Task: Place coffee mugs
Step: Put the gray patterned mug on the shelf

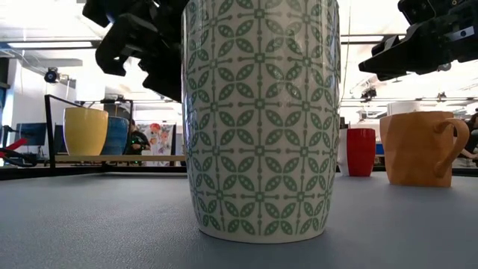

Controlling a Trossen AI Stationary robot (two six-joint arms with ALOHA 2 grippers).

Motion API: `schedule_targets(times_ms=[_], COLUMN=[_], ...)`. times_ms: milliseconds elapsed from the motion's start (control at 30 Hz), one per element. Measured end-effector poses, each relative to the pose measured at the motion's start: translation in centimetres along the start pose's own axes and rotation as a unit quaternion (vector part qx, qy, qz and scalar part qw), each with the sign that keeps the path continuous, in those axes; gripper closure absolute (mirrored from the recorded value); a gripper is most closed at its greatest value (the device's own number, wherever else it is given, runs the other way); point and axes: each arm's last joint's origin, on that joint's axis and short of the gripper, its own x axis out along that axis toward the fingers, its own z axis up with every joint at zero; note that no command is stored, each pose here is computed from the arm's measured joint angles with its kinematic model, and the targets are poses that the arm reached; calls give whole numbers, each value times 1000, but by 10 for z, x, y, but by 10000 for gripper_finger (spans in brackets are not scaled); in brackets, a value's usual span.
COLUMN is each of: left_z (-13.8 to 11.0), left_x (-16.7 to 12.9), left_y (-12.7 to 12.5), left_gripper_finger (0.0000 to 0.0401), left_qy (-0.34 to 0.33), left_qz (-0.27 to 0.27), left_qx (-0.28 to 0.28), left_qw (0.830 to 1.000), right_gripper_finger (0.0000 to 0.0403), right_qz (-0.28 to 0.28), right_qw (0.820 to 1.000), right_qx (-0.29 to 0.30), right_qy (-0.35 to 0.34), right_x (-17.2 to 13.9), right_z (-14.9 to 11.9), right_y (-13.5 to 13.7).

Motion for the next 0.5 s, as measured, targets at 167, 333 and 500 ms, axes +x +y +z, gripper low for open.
schedule_targets(times_ms=[167, 333, 500], left_z=[1, 0, 1], left_x=[1, 1, 0], left_y=[3, 2, 2], left_gripper_finger=[335, 390, 389], left_qy=[-6, -6, -9], left_qz=[3, -2, -17], left_qx=[-1, -4, 3], left_qw=[1000, 1000, 1000], right_gripper_finger=[353, 353, 353], right_qz=[0, 0, 0], right_qw=[1000, 1000, 1000], right_qx=[0, 0, 0], right_qy=[0, 0, 0], right_x=[0, 0, 0], right_z=[0, 0, 0], right_y=[0, 0, 0])
